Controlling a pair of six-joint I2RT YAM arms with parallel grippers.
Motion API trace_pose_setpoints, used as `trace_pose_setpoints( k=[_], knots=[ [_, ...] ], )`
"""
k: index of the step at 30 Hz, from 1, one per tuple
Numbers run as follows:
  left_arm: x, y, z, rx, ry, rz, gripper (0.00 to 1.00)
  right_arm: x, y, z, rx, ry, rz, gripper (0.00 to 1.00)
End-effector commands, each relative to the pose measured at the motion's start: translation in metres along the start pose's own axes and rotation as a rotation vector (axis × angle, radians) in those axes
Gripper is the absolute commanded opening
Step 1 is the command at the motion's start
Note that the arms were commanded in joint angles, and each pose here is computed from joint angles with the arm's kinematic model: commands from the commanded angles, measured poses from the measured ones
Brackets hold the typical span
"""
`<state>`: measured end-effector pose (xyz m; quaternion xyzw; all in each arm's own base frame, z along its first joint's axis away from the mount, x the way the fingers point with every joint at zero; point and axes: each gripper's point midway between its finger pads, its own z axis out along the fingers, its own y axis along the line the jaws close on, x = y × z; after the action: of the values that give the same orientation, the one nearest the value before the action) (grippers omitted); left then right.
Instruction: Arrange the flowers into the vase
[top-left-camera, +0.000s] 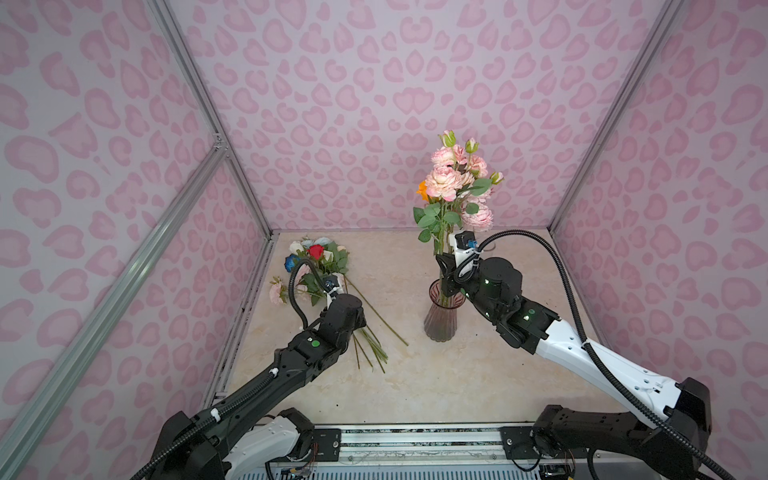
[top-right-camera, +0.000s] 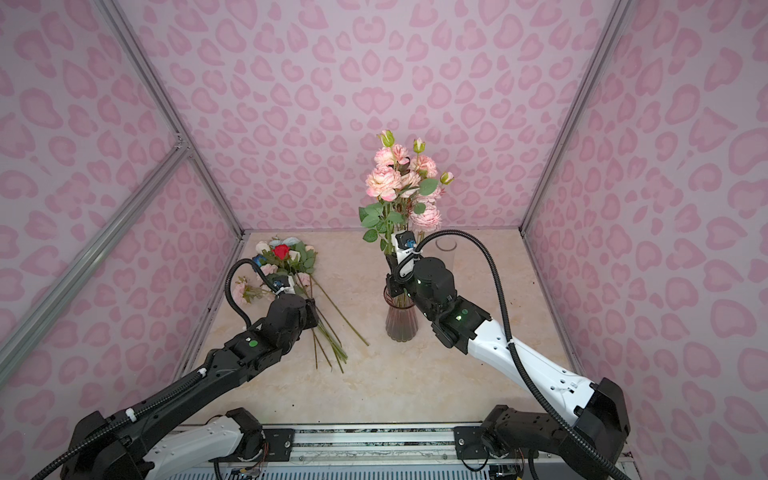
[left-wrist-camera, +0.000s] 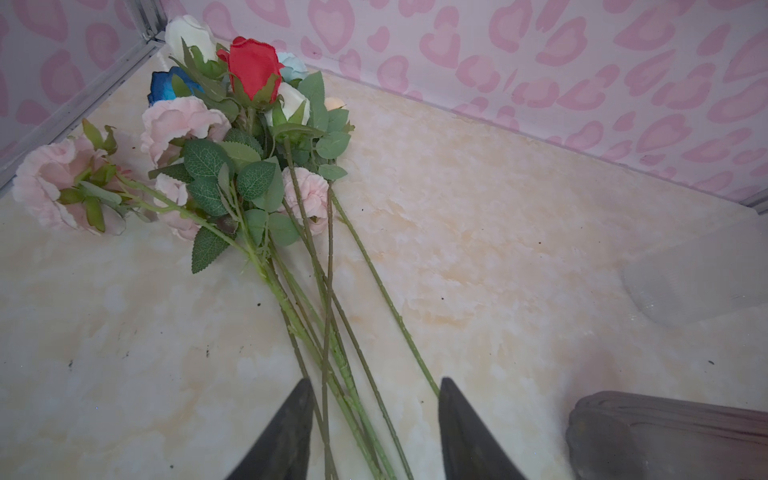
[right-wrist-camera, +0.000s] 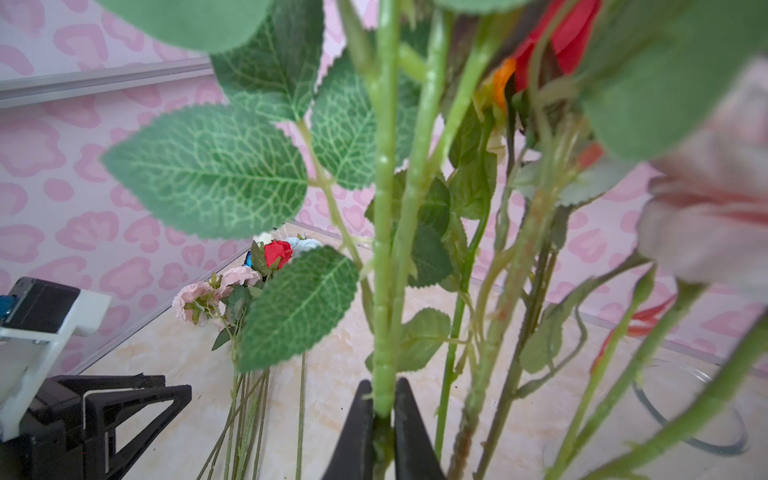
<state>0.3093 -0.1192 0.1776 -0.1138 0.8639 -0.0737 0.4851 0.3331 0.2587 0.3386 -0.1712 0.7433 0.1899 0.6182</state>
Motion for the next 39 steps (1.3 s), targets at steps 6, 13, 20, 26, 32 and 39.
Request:
trace_pose_setpoints(
  k=[6,13,20,26,32,39],
  knots=[
    [-0.006,0.001,-0.001,-0.002,-0.032,-0.004,0.5,-0.007,0.01,-0.007,-0.054,-0.055,-0.014,0.07],
    [-0.007,0.001,-0.002,0.004,-0.036,-0.008,0.5,-0.008,0.021,-0.018,-0.078,-0.083,-0.063,0.08],
    [-0.006,0.001,-0.001,0.005,-0.031,-0.009,0.5,0.014,0.015,-0.006,-0.039,-0.026,-0.079,0.12],
    [-0.007,0.001,-0.002,0.005,-0.037,-0.008,0.5,0.017,0.011,-0.005,-0.024,-0.029,-0.065,0.12],
    [-0.006,0.001,-0.001,0.002,-0.034,-0.005,0.5,0.018,0.01,-0.008,-0.023,-0.037,-0.054,0.13],
    [-0.006,0.0,0.0,0.003,-0.035,-0.003,0.5,0.017,0.012,-0.014,-0.045,-0.047,-0.036,0.14]
  ],
)
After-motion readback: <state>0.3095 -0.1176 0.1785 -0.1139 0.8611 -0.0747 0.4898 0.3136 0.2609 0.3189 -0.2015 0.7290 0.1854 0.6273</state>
